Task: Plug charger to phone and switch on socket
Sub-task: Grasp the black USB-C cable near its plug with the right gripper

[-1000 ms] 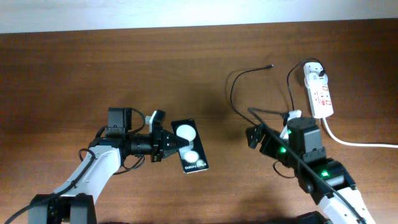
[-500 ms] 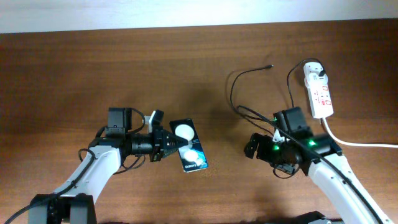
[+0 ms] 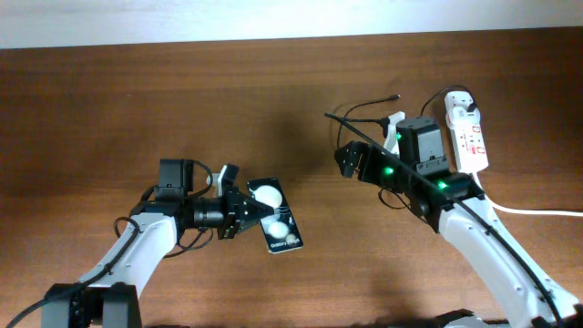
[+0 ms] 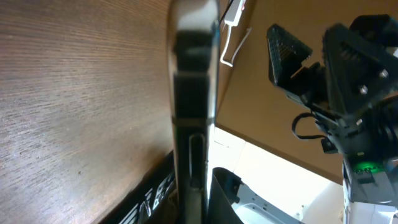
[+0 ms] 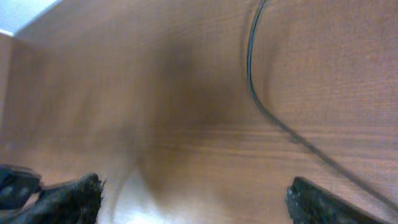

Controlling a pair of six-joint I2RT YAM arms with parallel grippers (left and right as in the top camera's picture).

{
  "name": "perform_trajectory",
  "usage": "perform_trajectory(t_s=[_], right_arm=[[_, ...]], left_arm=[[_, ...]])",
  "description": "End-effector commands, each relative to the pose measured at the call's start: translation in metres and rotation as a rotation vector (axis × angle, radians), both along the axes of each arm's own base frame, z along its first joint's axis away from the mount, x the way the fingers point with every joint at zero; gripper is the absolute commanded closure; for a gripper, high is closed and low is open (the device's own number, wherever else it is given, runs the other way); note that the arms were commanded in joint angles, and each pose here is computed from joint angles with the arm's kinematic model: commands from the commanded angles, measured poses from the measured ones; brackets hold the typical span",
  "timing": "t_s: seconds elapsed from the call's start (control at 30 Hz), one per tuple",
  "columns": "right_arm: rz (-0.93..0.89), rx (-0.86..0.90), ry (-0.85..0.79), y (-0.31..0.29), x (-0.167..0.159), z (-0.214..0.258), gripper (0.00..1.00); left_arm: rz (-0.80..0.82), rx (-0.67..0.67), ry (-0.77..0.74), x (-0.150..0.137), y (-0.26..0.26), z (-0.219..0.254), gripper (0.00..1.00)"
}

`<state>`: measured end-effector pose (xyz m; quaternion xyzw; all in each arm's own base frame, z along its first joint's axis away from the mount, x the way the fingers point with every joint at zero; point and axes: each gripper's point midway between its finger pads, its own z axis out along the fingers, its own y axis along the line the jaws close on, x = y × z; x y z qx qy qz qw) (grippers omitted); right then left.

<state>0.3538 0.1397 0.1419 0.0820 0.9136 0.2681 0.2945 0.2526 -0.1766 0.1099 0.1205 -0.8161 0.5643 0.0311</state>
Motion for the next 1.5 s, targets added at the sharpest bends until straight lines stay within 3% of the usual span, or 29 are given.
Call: perform_trajectory(t_s=[0.0, 0.2, 0.27, 0.4, 0.57, 0.67, 0.73, 0.87, 1.13, 1.23, 1.4, 1.47], right_arm=[[-0.035, -0.059, -0.030, -0.005, 0.032, -0.026, 0.21], [-0.034, -0.063, -0.015, 0.012, 0.102, -0.104, 0.25], [-0.038, -0.054, -0.038, 0.015, 0.114, -0.120, 0.34], [-0.022, -0.080, 0.012, 0.014, 0.108, -0.148, 0.51], [0.026, -0.131, 0.131, 0.016, 0.080, -0.171, 0.87], [0.036, -0.150, 0.234, 0.012, 0.059, -0.183, 0.96], [0.197, -0.068, 0.342, 0.031, 0.023, -0.182, 0.96], [0.234, -0.119, 0.550, 0.018, -0.029, -0.186, 0.96], [0.200, -0.215, 0.750, -0.007, -0.094, -0.133, 0.96], [0.324, -0.290, 0.837, 0.016, -0.136, -0.131, 0.96], [0.392, -0.372, 0.789, 0.030, -0.141, -0.131, 0.94], [0.388, -0.365, 0.773, 0.033, -0.133, -0.124, 0.81]], left_arm=[[-0.003, 0.008, -0.030, 0.005, 0.000, 0.002, 1.00], [0.015, 0.049, -0.033, 0.008, 0.003, -0.004, 1.00], [0.025, 0.073, -0.035, 0.010, 0.005, -0.008, 1.00], [0.038, 0.103, -0.039, 0.012, 0.008, -0.012, 1.00], [0.039, 0.106, -0.040, 0.012, 0.008, -0.013, 1.00], [0.039, 0.106, -0.040, 0.012, 0.008, -0.013, 1.00], [0.039, 0.106, -0.040, 0.012, 0.008, -0.013, 1.00], [0.039, 0.106, -0.040, 0.012, 0.008, -0.013, 1.00], [0.039, 0.106, -0.040, 0.012, 0.008, -0.013, 1.00], [0.039, 0.106, -0.039, 0.012, 0.008, -0.013, 1.00], [0.039, 0.106, -0.039, 0.012, 0.008, -0.013, 1.00], [0.039, 0.106, -0.039, 0.012, 0.008, -0.013, 1.00]])
